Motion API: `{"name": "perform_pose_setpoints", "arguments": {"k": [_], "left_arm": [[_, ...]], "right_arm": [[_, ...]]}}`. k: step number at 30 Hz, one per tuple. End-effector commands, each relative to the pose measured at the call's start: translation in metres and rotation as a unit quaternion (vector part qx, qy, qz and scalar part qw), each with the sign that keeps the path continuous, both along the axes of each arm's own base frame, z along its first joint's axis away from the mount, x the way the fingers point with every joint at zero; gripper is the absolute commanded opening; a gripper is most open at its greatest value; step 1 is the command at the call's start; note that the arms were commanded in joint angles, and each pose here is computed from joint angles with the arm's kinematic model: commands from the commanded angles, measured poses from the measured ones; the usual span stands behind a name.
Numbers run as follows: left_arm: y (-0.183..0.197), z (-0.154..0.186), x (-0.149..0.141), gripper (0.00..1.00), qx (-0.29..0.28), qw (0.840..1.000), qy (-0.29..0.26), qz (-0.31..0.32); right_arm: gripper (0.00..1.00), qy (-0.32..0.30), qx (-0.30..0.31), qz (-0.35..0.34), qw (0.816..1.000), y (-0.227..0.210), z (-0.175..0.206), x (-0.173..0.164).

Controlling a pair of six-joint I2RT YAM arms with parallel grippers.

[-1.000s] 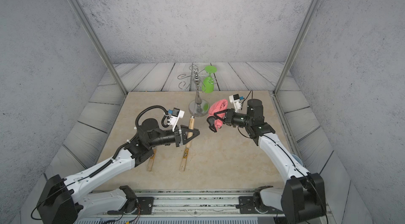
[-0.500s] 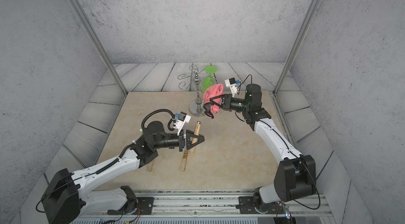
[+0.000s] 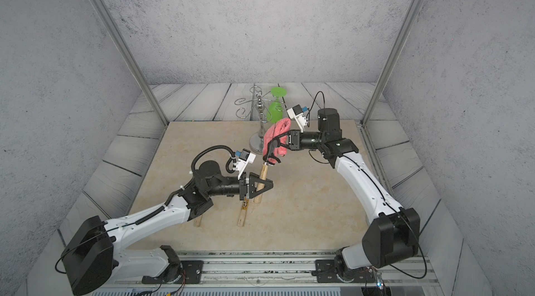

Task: Wipe small sickles with rags
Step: Wipe the small sickle.

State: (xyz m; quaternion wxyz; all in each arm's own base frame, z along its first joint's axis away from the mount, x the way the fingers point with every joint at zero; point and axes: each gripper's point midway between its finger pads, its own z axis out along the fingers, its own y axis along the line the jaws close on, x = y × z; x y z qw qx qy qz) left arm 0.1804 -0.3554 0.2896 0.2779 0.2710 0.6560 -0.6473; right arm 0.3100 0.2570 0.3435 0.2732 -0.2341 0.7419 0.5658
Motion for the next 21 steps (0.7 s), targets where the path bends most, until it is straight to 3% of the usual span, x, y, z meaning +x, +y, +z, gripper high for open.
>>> {"name": "perform_pose_setpoints", "arguments": {"k": [1,11,21], "left_arm": [[-0.004,0.003,-0.004,0.00,0.004,1.000,-0.005,-0.014],[-0.005,-0.010,0.004,0.00,0.029,1.000,0.009,0.001],[-0.006,-0.011,0.020,0.00,0.048,0.999,0.013,0.000]], "right_arm": [[0.08,-0.053,-0.036,0.024,0.998,0.002,0.006,-0.029],[0.08,-0.106,-0.118,0.014,0.987,-0.002,-0.003,-0.061],[0.08,-0.131,-0.231,0.047,0.963,0.000,-0.037,-0.098]]}}
